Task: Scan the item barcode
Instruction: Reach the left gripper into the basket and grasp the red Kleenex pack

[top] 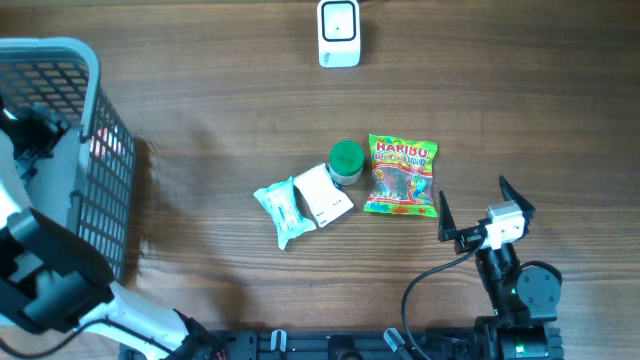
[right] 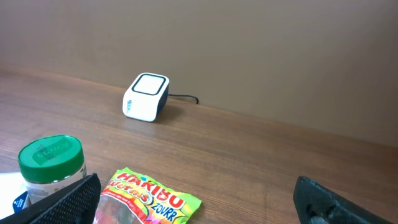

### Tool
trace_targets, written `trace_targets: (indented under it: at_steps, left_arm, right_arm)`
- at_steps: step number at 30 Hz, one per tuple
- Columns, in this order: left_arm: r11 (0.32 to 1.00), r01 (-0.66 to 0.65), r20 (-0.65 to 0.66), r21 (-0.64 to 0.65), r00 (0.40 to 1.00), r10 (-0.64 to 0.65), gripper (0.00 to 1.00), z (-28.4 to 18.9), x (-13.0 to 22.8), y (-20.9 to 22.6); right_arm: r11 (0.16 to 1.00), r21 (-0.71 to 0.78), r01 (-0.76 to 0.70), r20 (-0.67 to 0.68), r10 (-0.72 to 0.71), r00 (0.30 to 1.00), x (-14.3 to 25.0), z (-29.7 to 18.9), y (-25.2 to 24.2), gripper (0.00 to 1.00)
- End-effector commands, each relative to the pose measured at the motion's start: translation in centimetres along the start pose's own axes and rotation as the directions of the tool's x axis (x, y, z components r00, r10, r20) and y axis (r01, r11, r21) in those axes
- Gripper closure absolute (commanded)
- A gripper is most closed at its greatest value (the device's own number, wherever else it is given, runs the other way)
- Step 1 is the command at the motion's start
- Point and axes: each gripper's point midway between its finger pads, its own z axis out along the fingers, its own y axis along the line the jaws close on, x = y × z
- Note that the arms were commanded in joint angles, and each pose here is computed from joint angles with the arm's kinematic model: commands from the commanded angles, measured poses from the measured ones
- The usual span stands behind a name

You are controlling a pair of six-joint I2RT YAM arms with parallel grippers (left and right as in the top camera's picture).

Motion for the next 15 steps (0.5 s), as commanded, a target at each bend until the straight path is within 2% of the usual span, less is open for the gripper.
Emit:
trace_targets:
  at_steps: [1,4,9,13,15]
  left_arm:
    - [0.989,-0.128,-0.058,0.078,0.989,0.133,0.24,2.2,0.9,-1.2]
    - [0.969,-0.197,-0.087,0.15,0.973,0.212,0.24,3.6,1.6,-2.3]
    - [0.967,-0.204,-0.117,0.151,0.968,0.222,0.25,6.0,2.0,-2.2]
    - [0.96,-0.235,-0.13,0.154,0.958,0.256,0.36,7.0,2.3,-2.1]
    - [0.959,-0.239,-0.13,0.155,0.957,0.26,0.38,7.1,2.3,-2.1]
  right_arm:
    - [1.0,0.013,0.01,0.005,-0.01,1.0,-0.1,0.0,-0.2,0.0]
    - [1.0,0.013,0.01,0.005,-0.01,1.0,-0.1,0.0,-0.2,0.0]
    - [1.0,0.013,0.01,0.005,-0.01,1.0,-0.1,0.0,-0.2,0.0]
    - [1.0,0.013,0.01,0.005,-0.01,1.0,-0.1,0.0,-0.2,0.0]
    - [1.0,0.013,0.01,0.005,-0.01,1.0,-0.1,0.0,-0.2,0.0]
